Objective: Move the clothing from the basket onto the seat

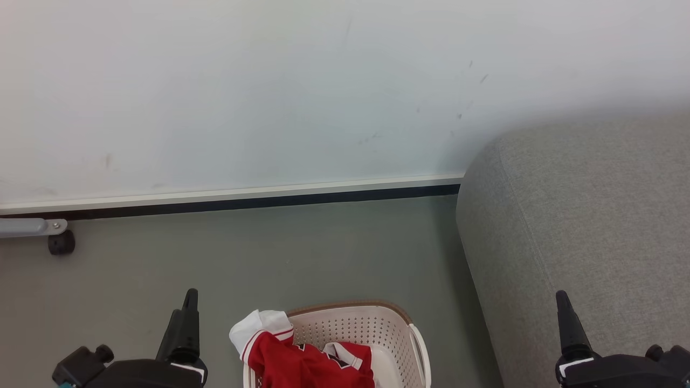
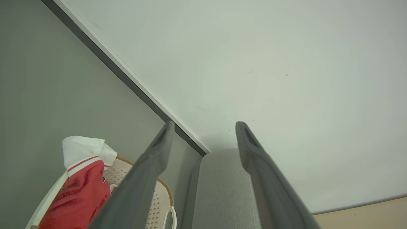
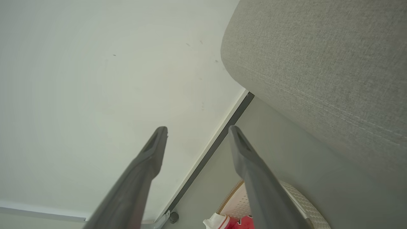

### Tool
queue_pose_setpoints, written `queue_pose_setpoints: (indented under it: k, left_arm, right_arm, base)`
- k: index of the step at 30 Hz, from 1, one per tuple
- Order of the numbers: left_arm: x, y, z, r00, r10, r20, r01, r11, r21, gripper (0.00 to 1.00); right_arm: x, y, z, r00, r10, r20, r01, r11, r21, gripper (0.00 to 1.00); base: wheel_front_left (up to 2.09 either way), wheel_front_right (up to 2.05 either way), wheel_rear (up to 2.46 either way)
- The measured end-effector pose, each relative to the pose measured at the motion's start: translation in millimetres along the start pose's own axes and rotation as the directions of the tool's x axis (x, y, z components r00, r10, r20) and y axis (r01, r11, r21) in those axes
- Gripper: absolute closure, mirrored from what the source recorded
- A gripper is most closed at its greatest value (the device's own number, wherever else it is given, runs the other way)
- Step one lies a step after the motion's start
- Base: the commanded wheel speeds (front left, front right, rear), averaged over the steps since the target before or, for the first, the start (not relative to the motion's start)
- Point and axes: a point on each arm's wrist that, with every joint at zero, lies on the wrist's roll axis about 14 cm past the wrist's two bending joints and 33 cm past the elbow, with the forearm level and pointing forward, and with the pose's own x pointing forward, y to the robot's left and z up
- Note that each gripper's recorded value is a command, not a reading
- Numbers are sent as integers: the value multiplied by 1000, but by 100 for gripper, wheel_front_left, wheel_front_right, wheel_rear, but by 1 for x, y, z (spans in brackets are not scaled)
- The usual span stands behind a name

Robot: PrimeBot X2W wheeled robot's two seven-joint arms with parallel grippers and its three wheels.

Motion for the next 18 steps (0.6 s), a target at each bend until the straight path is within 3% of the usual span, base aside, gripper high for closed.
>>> queue_pose_setpoints:
  k: [8,18]
  left_arm:
    - [0,-6,3,1000,-18,9,16,982,190,0]
    - [0,-15,6,998,-51,26,36,917,397,0]
  right_arm:
    - [-1,9,-3,1000,26,-6,-27,982,-185,0]
    - [-3,16,-8,999,51,-6,-50,929,-368,0]
  base:
    - [0,0,0]
    - [0,0,0]
